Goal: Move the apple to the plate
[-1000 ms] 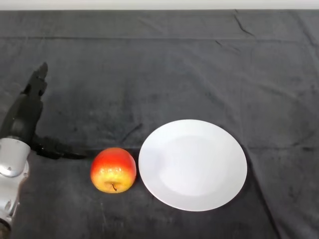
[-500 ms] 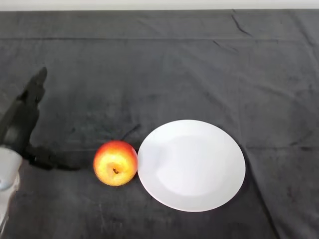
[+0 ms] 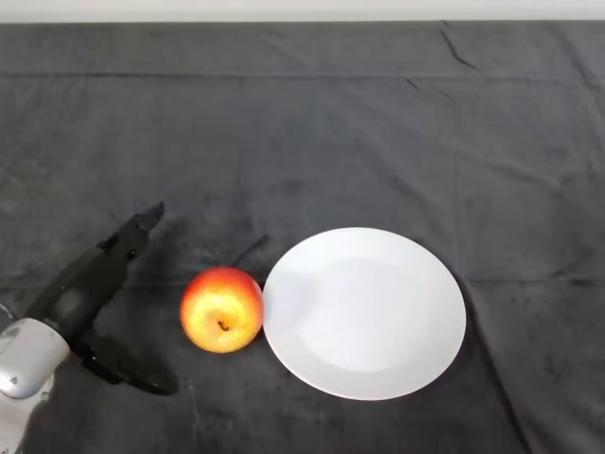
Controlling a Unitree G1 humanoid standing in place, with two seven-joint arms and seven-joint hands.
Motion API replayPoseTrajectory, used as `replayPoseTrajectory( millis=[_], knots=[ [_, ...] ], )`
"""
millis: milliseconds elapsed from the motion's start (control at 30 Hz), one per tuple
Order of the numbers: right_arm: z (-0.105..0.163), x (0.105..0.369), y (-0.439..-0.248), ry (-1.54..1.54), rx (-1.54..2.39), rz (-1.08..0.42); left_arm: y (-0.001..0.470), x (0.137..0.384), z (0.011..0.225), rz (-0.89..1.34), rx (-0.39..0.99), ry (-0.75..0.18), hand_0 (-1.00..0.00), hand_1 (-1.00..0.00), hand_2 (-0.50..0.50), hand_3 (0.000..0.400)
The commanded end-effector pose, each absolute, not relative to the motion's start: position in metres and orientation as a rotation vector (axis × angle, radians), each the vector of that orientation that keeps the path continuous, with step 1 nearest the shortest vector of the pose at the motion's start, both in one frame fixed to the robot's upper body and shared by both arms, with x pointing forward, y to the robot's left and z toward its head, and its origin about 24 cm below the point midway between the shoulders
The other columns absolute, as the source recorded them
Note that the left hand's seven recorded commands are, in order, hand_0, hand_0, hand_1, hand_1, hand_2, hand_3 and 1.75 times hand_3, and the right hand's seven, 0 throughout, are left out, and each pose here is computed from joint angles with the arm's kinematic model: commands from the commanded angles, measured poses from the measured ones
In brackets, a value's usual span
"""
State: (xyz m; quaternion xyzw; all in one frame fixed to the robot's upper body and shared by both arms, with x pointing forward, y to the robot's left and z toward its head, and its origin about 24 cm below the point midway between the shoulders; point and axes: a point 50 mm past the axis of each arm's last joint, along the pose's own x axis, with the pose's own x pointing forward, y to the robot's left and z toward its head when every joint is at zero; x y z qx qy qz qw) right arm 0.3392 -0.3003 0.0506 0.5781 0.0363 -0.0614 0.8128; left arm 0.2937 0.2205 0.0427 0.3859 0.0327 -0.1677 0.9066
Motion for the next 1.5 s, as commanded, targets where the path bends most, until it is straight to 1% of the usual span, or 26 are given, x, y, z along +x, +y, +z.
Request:
replayPoseTrajectory(
  millis=[33,333,967,1000,1033,1067,1100,1133,1500],
  knots=[
    [0.071,0.347,-0.306,0.006,1.228,-0.108,0.216,0.296,0.052,-0.412,0.882,0.029,0.00,0.00,0.00,0.000],
    [0.071,0.347,-0.306,0.006,1.228,-0.108,0.201,0.304,0.051,-0.432,0.860,-0.006,0.00,0.00,0.00,0.000],
    [0.071,0.347,-0.307,0.006,1.229,-0.108,0.168,0.317,0.037,-0.405,0.792,-0.070,0.00,0.00,0.00,0.000],
    [0.071,0.347,-0.307,0.006,1.229,-0.108,0.168,0.318,0.038,-0.404,0.790,-0.072,-0.45,0.00,-0.23,0.180],
    [0.071,0.347,-0.307,0.006,1.229,-0.108,0.168,0.320,0.039,-0.402,0.788,-0.075,-0.72,0.00,-0.36,0.287],
    [0.071,0.347,-0.307,0.006,1.230,-0.108,0.168,0.322,0.040,-0.398,0.785,-0.078,-1.00,-0.59,-0.21,0.400],
    [0.071,0.347,-0.307,0.006,1.230,-0.108,0.169,0.323,0.042,-0.393,0.783,-0.082,-1.00,-0.84,-0.08,0.400],
    [0.072,0.347,-0.307,0.006,1.230,-0.108,0.169,0.324,0.043,-0.388,0.781,-0.085,-1.00,-1.00,0.00,0.400],
    [0.072,0.347,-0.307,0.006,1.231,-0.108,0.179,0.335,0.060,-0.262,0.763,-0.153,-1.00,-1.00,0.00,0.400]
  ],
)
